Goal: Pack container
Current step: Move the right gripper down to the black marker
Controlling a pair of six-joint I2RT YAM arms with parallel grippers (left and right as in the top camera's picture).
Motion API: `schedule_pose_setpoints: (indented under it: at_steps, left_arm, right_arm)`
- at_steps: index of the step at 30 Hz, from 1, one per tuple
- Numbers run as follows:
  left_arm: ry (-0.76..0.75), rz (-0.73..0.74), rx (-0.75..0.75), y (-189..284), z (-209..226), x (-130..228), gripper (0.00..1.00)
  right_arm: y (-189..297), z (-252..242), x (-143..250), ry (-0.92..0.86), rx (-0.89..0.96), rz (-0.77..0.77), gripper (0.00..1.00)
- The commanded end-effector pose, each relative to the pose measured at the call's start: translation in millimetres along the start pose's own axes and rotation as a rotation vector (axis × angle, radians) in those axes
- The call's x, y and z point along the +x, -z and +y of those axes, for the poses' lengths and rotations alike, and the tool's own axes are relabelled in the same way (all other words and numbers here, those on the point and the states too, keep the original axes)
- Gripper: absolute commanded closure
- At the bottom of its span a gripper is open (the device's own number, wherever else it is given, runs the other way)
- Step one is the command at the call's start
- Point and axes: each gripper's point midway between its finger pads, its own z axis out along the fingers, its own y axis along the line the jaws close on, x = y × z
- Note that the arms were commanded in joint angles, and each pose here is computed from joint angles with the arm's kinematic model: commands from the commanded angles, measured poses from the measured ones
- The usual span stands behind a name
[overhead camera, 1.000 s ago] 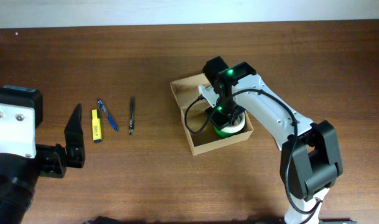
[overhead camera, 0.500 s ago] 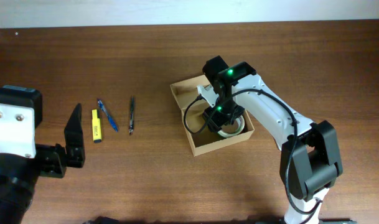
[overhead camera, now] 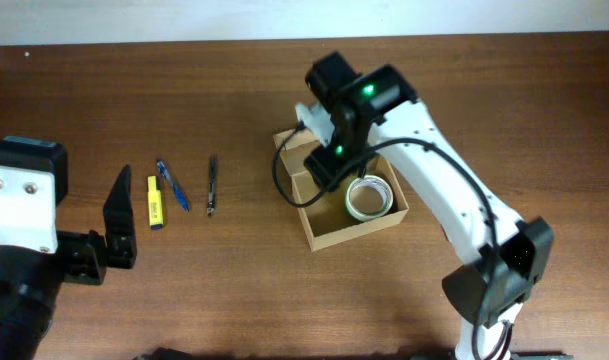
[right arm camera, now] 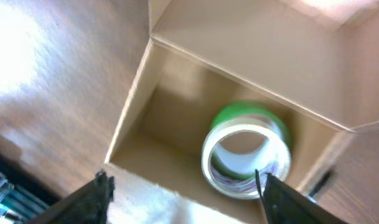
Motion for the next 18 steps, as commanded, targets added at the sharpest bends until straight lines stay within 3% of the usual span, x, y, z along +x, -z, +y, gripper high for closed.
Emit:
schedule_pose_setpoints:
  at_steps: [1, 5, 13, 18]
  left_arm:
    - [-0.016, 0.002, 0.010, 1, -2, 1, 0.01]
    - [-0.016, 0.004, 0.010, 1, -2, 2, 0.01]
    - [-0.016, 0.005, 0.011, 1, -2, 2, 0.01]
    - [-0.016, 0.005, 0.012, 1, -2, 2, 0.01]
  right_arm:
    - [50, -28, -16, -0.055, 0.158, -0.122, 0.16]
    - [81, -73, -6, -0.212, 0.245, -0.162, 0.10]
    - [86, -188, 76, -0.593, 0.294, -0.041, 0.06]
    - [83, -221, 111, -0.678, 0.218, -0.025, 0.07]
